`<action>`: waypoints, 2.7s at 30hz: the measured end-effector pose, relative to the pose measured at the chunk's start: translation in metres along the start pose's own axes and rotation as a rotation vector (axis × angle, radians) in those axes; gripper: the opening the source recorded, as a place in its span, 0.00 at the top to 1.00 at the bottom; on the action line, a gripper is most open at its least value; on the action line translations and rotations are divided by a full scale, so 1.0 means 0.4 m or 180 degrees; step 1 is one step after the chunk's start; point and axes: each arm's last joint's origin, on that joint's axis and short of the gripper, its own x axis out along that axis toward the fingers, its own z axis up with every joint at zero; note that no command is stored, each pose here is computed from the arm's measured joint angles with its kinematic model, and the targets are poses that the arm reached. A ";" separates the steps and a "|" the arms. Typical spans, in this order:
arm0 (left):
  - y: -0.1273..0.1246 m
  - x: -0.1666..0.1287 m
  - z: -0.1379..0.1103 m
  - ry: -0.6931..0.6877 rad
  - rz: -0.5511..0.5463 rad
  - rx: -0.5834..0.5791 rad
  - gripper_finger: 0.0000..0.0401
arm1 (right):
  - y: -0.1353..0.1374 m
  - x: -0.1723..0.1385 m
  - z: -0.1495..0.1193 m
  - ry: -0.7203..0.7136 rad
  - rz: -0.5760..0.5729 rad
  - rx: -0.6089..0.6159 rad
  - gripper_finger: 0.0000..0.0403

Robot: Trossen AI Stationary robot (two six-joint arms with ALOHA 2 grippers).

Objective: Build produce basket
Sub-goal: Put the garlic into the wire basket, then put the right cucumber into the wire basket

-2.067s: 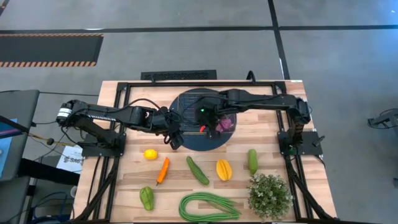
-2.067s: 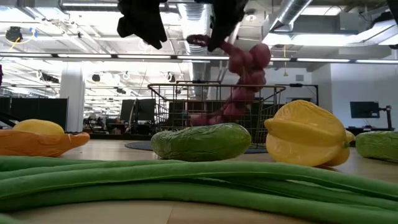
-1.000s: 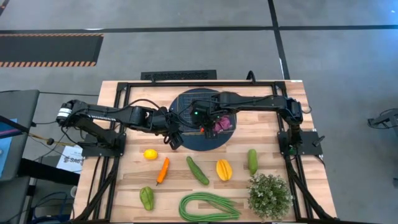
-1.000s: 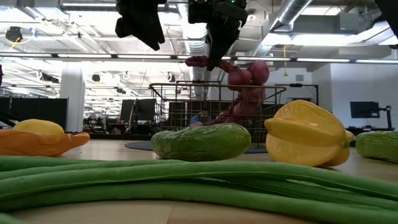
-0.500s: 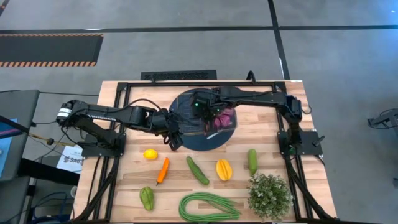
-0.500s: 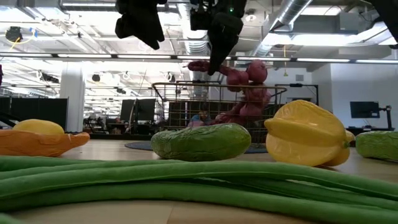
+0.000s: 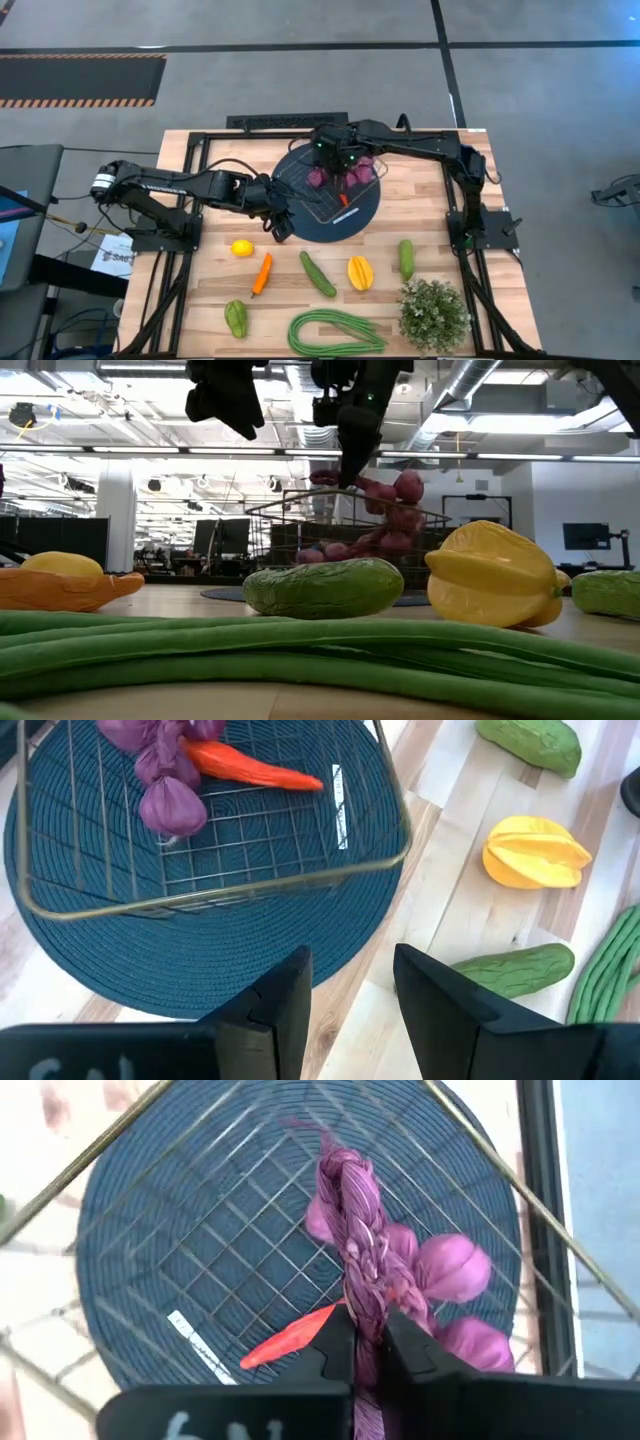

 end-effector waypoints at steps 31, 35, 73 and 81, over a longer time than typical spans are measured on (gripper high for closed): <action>0.000 -0.001 0.000 0.0000 -0.0007 -0.0024 0.68 | 0.098 0.122 0.016 0.0326 0.0158 -0.0319 0.63; 0.000 -0.001 0.000 -0.0001 -0.0005 -0.0024 0.68 | 0.097 0.105 0.012 0.0346 0.0154 -0.0179 0.56; 0.002 0.000 0.002 -0.0048 0.0076 0.0119 0.68 | 0.237 -0.481 -0.413 0.0294 0.0290 0.2267 0.56; 0.006 0.001 0.004 -0.0065 0.0105 -0.0008 0.68 | 0.299 -0.388 -0.468 0.0781 0.0080 0.2112 0.54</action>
